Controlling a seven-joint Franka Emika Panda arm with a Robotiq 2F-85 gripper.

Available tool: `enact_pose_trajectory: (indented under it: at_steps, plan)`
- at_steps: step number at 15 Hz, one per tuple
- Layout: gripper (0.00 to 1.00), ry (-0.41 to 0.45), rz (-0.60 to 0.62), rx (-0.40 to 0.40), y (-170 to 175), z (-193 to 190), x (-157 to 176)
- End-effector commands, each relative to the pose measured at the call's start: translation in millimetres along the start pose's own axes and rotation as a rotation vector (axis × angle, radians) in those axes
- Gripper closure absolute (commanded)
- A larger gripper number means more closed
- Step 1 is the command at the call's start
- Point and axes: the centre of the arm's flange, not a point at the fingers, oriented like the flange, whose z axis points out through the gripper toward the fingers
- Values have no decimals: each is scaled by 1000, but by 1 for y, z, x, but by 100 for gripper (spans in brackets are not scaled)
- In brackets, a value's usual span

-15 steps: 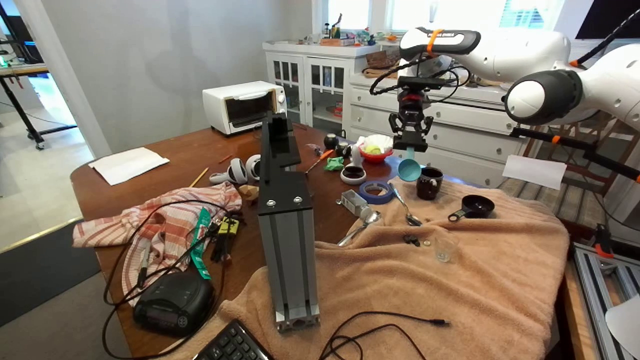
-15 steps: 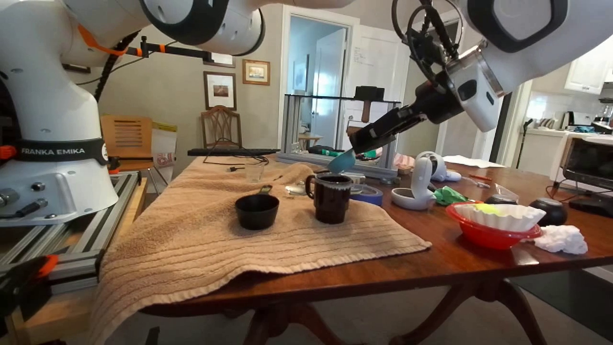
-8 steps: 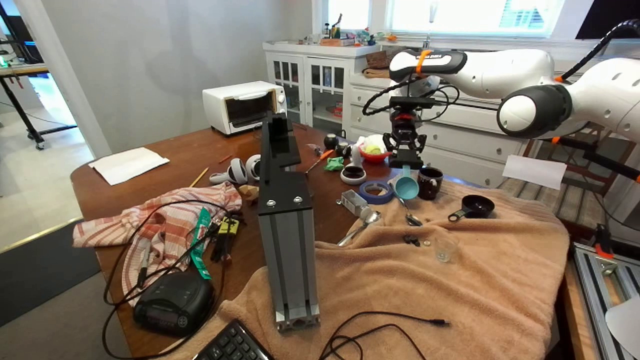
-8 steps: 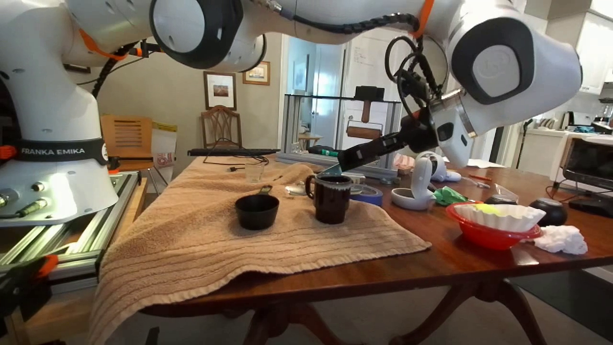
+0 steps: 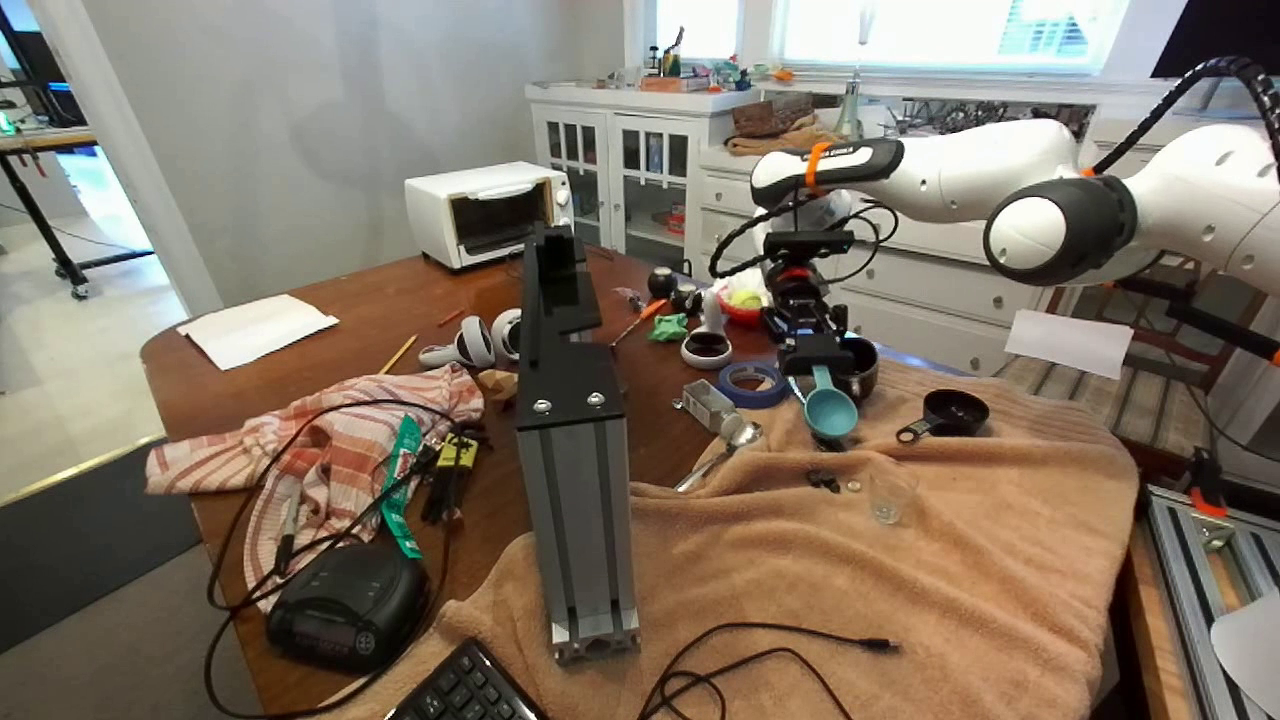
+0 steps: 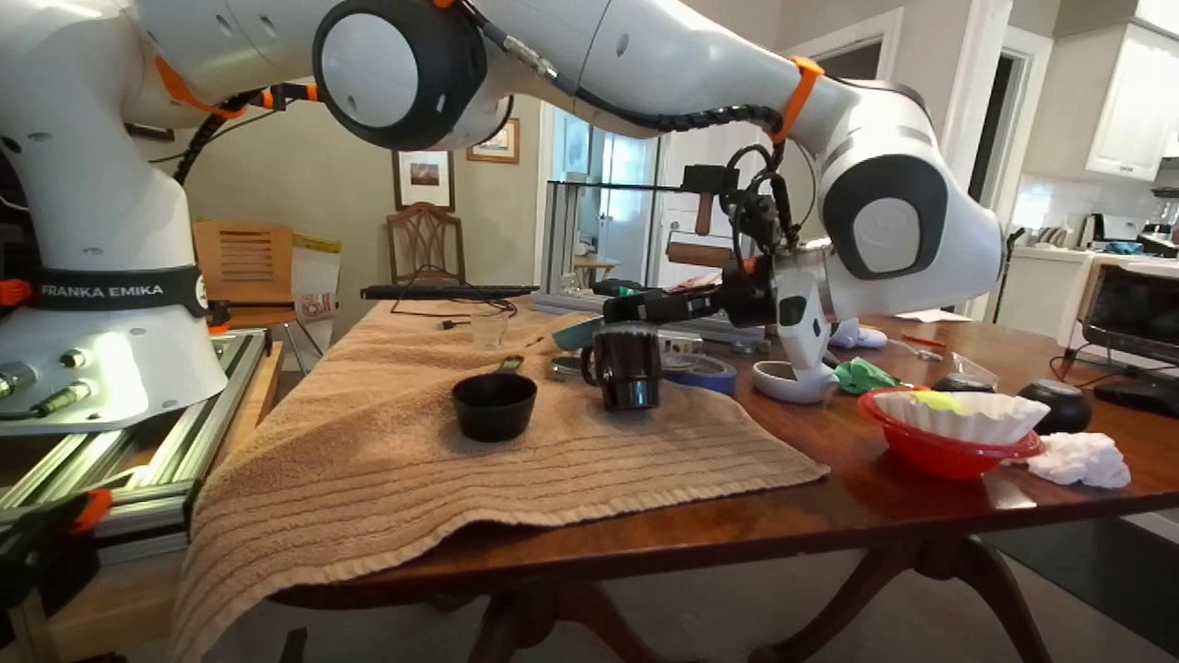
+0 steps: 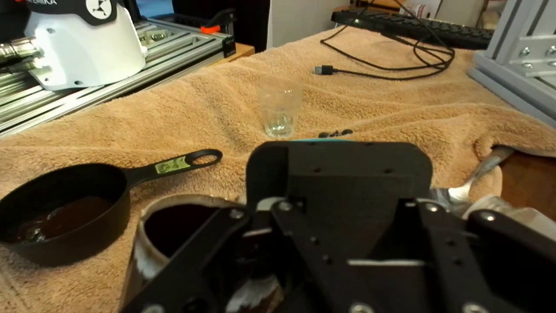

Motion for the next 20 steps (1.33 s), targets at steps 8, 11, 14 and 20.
enact_pose_trajectory:
  at_steps: [8,11,14,20]
  plan:
    - [78,-97,-47,-107,-2,36,-3]
    - [28,-101,-82,-135,-3,37,-9]
    - [14,-58,-131,-162,-7,29,-31]
    - [0,144,-242,-111,-12,-4,-88]
